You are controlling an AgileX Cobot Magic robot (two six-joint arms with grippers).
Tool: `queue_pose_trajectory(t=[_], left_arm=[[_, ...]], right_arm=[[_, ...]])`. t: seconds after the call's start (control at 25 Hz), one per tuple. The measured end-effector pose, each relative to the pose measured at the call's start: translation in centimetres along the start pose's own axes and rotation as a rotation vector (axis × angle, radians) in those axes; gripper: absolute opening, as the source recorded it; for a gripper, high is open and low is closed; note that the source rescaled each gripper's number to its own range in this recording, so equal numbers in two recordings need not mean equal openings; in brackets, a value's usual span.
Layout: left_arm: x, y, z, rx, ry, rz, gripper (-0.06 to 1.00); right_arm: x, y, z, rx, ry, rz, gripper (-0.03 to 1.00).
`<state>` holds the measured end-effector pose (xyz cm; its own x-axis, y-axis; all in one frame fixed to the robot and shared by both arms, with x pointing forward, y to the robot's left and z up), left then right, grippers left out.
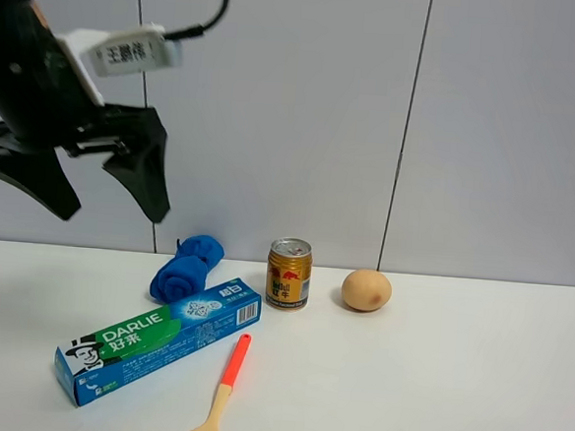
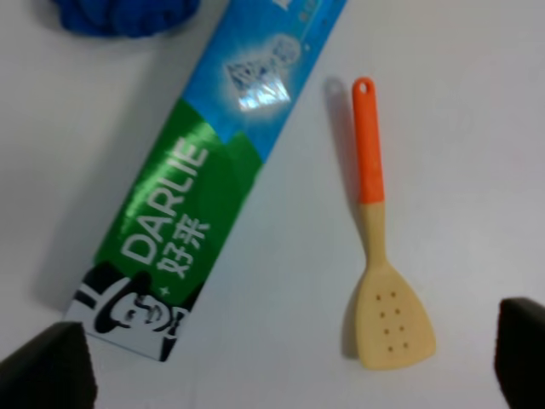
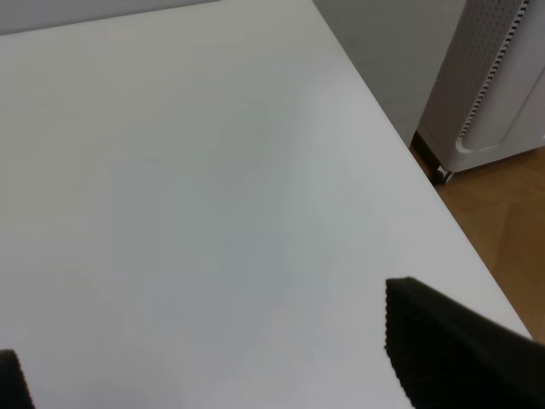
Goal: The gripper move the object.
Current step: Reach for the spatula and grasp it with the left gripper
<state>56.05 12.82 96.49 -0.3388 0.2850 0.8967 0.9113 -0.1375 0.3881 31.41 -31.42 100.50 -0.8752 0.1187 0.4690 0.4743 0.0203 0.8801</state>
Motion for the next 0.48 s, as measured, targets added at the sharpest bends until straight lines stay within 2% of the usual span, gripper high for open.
queue_pose_trajectory(t=[0.28,0.48], left_arm=[[-5.2,-0.9,-5.0,-0.061,0.003,0.101,0.95],[-8.8,-1.6,-7.0,-0.064,0.014,0.163,0.92]], right_arm=[[0.0,0.0,0.0,0.0,0.0,0.0,1.0],[0.0,0.0,0.0,0.0,0.0,0.0,1.0]])
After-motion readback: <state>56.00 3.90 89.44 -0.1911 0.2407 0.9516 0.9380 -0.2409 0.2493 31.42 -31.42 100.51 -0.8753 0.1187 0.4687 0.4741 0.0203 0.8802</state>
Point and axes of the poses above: a point on each arm's last joint axis where the gripper is mounted, x pointing back along that axis away from the gripper, z along the wrist's bending axis when the last joint is at zero, y = z × x, the point moved 9 cm from there along -x, pointing out along that axis toward the gripper, and after that the axes turned 5 degrees about x, right-handed, at the moved point
